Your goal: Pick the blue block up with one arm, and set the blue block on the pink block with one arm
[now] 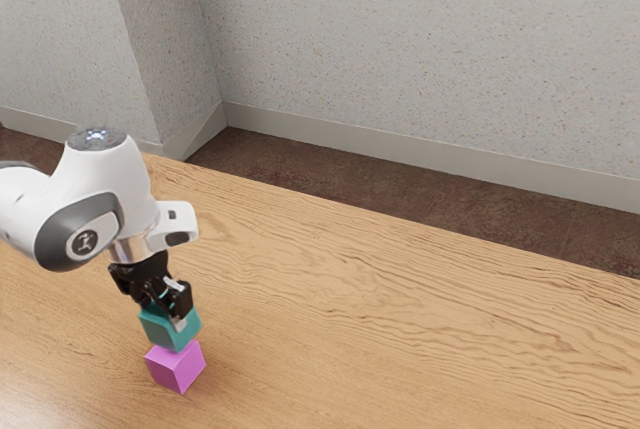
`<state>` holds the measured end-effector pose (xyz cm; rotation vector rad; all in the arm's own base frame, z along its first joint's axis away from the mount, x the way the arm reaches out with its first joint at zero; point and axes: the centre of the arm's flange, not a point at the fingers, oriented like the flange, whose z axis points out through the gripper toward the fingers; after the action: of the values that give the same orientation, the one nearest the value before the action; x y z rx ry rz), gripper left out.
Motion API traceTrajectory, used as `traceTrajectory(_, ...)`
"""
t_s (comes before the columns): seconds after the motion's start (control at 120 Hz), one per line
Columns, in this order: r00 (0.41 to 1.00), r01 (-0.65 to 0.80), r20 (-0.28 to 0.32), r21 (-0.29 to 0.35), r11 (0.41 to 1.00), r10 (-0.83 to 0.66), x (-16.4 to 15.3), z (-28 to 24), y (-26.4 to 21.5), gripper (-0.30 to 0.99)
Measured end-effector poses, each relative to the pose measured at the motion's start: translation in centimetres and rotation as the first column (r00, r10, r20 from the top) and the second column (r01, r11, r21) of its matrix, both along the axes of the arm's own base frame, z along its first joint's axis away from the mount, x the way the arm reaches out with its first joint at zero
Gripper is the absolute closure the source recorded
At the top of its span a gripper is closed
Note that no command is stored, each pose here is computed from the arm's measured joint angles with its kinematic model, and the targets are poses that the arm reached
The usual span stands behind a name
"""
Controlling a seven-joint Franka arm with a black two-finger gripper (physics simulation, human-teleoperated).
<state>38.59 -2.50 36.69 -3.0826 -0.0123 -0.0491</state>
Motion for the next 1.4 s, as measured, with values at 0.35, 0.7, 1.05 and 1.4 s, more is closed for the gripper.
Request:
traceTrajectory(0.35,1.000,-0.001,0.008,0.007,1.000,0.001,-1.5,0.1,-0.1,0.46)
traceTrajectory(0.7,1.000,0.000,0.012,-0.002,1.000,0.000,-1.8,0.3,-0.1,0.23)
traceTrajectory(1.05,0.997,0.022,0.073,-0.015,1.000,-0.021,1.1,8.4,-0.8,0.04)
traceTrajectory(1.4,0.999,0.040,-0.020,-0.014,0.999,-0.040,0.9,9.8,-1.5,0.01)
